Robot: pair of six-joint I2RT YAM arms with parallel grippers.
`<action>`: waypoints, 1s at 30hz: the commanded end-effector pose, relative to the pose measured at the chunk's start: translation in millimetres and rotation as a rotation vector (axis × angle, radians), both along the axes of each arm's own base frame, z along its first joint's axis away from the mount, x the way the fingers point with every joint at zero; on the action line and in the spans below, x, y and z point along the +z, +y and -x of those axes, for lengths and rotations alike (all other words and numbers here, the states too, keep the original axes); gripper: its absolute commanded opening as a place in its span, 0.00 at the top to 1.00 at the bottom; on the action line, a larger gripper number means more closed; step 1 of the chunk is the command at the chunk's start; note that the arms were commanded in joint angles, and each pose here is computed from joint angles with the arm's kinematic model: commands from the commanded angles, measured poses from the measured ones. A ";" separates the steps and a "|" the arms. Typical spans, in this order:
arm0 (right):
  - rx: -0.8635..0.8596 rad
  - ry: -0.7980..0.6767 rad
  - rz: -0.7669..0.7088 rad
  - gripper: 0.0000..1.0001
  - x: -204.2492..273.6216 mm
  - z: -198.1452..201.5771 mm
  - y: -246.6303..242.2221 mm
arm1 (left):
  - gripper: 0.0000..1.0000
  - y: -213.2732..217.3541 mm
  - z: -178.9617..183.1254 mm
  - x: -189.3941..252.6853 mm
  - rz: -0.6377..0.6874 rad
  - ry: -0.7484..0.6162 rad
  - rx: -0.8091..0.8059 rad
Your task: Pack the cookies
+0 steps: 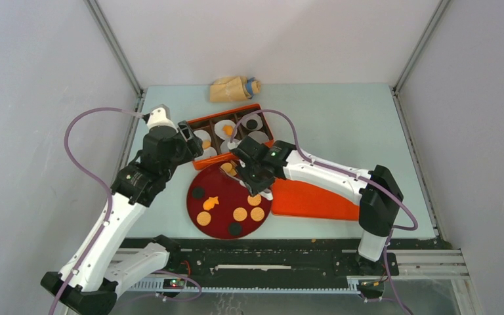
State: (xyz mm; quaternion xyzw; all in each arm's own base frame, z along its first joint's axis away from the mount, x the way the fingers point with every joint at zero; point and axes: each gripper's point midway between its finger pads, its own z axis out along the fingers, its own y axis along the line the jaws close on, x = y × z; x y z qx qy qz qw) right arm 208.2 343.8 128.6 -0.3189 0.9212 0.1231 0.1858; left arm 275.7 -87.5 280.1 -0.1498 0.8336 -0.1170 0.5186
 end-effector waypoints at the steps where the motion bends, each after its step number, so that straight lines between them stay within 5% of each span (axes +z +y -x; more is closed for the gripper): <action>1: 0.019 -0.031 -0.064 0.57 22.9 1.6 12.9 | 0.33 3.0 -1.5 6.8 -0.005 -0.028 0.005; 12: -0.055 -0.145 -0.105 0.59 58.7 -50.1 1.7 | 0.33 -0.3 -5.8 9.7 -0.005 -0.028 -0.003; 30: -0.070 -0.091 -0.079 0.59 23.1 -103.2 12.2 | 0.33 1.7 -14.8 0.7 -0.051 -0.002 0.012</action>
